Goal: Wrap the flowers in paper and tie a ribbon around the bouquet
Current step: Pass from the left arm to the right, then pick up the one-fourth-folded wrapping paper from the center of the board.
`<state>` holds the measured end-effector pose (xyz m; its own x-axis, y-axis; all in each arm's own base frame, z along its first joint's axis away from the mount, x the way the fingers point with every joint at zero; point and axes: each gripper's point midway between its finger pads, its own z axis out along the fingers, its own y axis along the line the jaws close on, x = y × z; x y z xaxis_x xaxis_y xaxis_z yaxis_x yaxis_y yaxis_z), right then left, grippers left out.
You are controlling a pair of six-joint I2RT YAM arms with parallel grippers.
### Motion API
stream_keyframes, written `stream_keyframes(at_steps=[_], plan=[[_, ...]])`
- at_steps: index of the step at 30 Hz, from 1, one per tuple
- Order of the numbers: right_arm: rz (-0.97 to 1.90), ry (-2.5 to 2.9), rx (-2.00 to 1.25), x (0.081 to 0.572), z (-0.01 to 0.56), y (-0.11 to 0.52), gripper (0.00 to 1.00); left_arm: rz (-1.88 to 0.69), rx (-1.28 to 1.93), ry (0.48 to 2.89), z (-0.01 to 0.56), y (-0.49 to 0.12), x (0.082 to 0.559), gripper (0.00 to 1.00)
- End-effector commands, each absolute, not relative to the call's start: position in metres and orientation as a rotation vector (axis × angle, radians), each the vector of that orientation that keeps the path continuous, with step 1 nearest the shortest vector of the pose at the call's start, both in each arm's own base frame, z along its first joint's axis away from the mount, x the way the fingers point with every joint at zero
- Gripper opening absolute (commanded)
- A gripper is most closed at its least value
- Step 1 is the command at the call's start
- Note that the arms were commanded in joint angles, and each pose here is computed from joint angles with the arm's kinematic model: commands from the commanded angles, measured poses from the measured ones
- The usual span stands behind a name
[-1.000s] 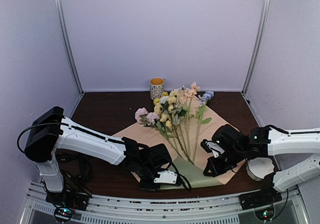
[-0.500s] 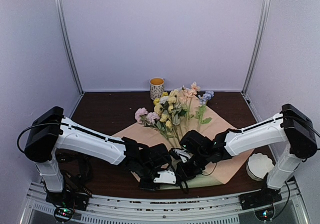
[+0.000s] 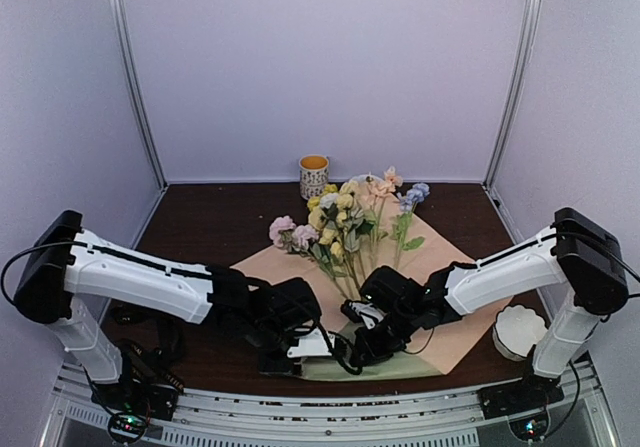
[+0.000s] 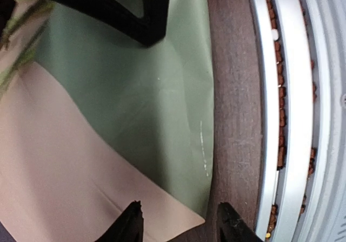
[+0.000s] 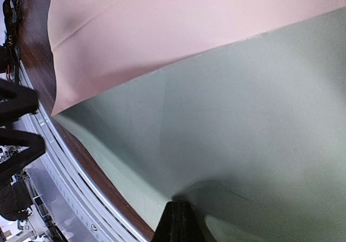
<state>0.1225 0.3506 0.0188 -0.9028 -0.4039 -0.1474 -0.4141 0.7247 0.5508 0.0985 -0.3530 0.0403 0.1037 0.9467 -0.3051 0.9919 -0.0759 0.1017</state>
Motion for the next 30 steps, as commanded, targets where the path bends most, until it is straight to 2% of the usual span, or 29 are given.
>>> stream_keyframes(at_steps=[1, 4, 7, 10, 13, 14, 16, 18, 21, 30], plan=[[0.773, 2.983, -0.677, 0.116, -0.010, 0.327, 0.00, -0.394, 1.934, 1.876, 0.087, -0.364, 0.098, 0.50], [0.760, 2.977, -0.673, 0.117, -0.008, 0.325, 0.00, -0.500, 1.705, 1.973, 0.112, -0.358, 0.123, 0.54], [0.746, 2.971, -0.686, 0.118, -0.007, 0.325, 0.00, -0.607, 1.351, 2.159, 0.131, -0.335, 0.174, 0.55], [0.734, 2.966, -0.701, 0.119, -0.007, 0.325, 0.00, -0.563, 0.931, 2.337, 0.131, -0.283, 0.235, 0.63], [0.735, 2.960, -0.707, 0.119, -0.006, 0.326, 0.00, -0.481, 0.544, 2.455, 0.118, -0.224, 0.277, 0.69], [0.734, 2.958, -0.708, 0.120, -0.006, 0.326, 0.00, -0.470, 0.426, 2.474, 0.114, -0.205, 0.287, 0.71], [0.732, 2.956, -0.713, 0.120, -0.007, 0.326, 0.00, -0.467, 0.208, 2.478, 0.105, -0.171, 0.305, 0.82], [0.733, 2.955, -0.716, 0.120, -0.008, 0.326, 0.00, -0.459, 0.035, 2.472, 0.095, -0.142, 0.320, 0.86], [0.734, 2.954, -0.726, 0.119, -0.008, 0.327, 0.00, -0.465, -0.076, 2.485, 0.080, -0.122, 0.335, 0.88], [0.734, 2.944, -0.728, 0.119, -0.006, 0.327, 0.00, -0.593, -0.149, 2.619, 0.014, -0.137, 0.347, 0.82]])
